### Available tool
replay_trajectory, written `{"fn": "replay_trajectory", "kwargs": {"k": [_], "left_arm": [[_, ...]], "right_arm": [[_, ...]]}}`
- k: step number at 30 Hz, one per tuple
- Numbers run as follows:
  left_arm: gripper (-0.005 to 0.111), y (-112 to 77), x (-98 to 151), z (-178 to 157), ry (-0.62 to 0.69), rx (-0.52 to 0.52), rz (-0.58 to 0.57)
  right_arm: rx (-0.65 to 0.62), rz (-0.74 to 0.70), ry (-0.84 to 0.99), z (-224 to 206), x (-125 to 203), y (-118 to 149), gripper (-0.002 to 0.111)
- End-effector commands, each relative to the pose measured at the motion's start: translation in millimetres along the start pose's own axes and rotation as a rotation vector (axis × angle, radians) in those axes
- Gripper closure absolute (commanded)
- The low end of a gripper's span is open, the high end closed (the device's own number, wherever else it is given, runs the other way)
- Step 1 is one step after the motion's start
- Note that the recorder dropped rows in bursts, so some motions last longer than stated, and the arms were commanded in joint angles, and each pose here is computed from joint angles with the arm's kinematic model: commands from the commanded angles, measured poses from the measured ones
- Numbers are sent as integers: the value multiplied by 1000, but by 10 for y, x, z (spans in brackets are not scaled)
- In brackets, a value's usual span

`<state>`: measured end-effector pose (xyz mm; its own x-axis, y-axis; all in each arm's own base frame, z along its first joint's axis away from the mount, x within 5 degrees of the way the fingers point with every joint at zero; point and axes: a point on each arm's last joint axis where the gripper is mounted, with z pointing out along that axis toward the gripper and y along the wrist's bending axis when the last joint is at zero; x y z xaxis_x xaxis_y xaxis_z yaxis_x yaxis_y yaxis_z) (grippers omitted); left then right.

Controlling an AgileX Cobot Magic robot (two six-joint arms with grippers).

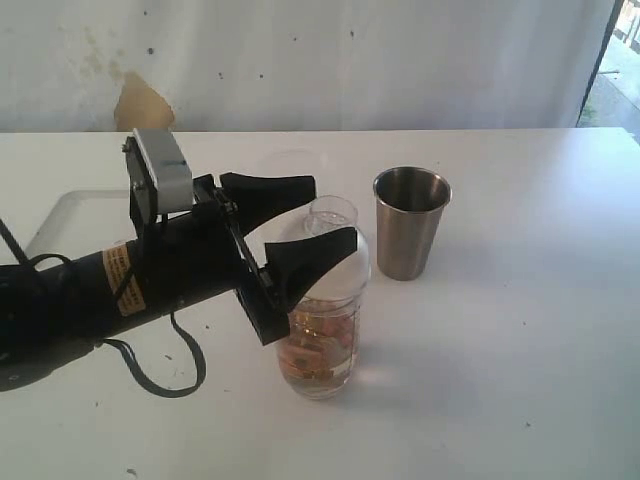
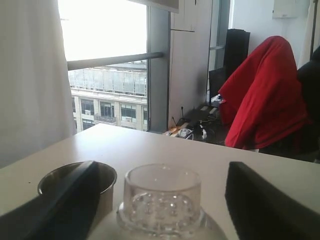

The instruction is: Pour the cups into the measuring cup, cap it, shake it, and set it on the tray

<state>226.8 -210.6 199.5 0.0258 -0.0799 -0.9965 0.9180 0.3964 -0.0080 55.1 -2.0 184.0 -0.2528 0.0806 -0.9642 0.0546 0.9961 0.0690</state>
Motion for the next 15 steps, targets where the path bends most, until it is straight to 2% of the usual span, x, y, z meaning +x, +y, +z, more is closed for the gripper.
{"fn": "replay_trajectory", "kwargs": {"k": [1, 12, 15], "left_arm": [[38, 11, -48, 9, -30, -10, -3], [38, 30, -54, 8, -36, -31, -5], [30, 30, -54, 8, -37, -31, -10]], "right_arm": [[4, 6, -9, 1, 6, -3, 108], [4, 6, -9, 1, 6, -3, 108], [4, 6, -9, 1, 6, -3, 108]]}}
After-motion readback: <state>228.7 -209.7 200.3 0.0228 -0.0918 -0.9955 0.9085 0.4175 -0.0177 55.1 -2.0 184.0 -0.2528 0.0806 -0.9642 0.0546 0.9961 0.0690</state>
